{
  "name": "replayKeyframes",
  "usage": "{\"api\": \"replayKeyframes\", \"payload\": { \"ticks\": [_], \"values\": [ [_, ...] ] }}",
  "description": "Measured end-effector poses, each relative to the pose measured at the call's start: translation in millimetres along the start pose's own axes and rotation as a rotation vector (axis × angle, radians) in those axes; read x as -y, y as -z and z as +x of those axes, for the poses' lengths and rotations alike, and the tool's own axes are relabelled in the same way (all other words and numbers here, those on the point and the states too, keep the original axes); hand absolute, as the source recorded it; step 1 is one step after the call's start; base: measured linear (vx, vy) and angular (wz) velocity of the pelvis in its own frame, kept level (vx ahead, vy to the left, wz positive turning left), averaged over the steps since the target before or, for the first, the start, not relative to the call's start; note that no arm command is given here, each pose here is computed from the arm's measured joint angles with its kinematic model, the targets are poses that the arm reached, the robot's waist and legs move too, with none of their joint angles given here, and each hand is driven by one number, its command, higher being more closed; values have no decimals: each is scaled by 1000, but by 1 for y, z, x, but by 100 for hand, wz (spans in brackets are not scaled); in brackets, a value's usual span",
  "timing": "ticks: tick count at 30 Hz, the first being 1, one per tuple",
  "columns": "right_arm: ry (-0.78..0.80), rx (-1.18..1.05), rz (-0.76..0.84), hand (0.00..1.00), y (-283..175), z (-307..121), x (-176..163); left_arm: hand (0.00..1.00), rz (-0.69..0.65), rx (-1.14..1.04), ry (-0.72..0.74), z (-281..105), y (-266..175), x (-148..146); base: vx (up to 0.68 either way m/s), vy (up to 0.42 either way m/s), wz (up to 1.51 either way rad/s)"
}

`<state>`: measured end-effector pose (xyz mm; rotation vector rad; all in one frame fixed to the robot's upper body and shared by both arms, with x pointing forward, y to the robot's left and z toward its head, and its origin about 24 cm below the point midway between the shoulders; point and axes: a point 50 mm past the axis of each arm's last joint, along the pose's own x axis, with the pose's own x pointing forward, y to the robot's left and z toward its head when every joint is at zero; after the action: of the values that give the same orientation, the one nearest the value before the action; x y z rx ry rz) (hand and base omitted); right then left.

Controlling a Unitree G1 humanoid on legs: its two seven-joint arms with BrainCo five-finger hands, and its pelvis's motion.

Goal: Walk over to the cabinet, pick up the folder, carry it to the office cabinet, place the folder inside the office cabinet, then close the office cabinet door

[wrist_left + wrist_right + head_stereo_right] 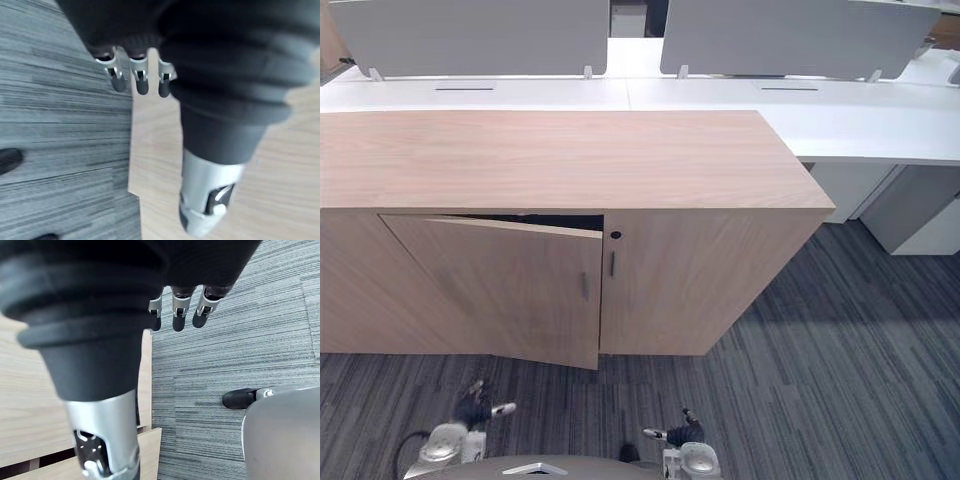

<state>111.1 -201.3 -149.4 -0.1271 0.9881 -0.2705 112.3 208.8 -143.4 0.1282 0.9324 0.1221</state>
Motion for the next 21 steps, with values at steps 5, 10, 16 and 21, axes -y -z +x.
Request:
{"api": "replayKeyframes", "payload": {
  "ticks": [5, 10, 16, 21],
  "values": [
    [3, -24, -3, 0, 2, 2, 2, 0, 10, -72, -23, -3, 17, -6, -36, -13, 12],
    [23, -66, 5, 0, 9, 2, 8, 0, -10, -157, -63, -7, 34, -13, -58, -23, 1],
    [32, -92, 13, 0, 13, 3, 11, 0, -48, -206, -73, -9, 44, -10, -55, -21, 6],
    [37, -104, 22, 0, 15, 3, 12, 0, -61, -209, -80, -10, 45, -11, -19, -21, 8]
  ]
}}
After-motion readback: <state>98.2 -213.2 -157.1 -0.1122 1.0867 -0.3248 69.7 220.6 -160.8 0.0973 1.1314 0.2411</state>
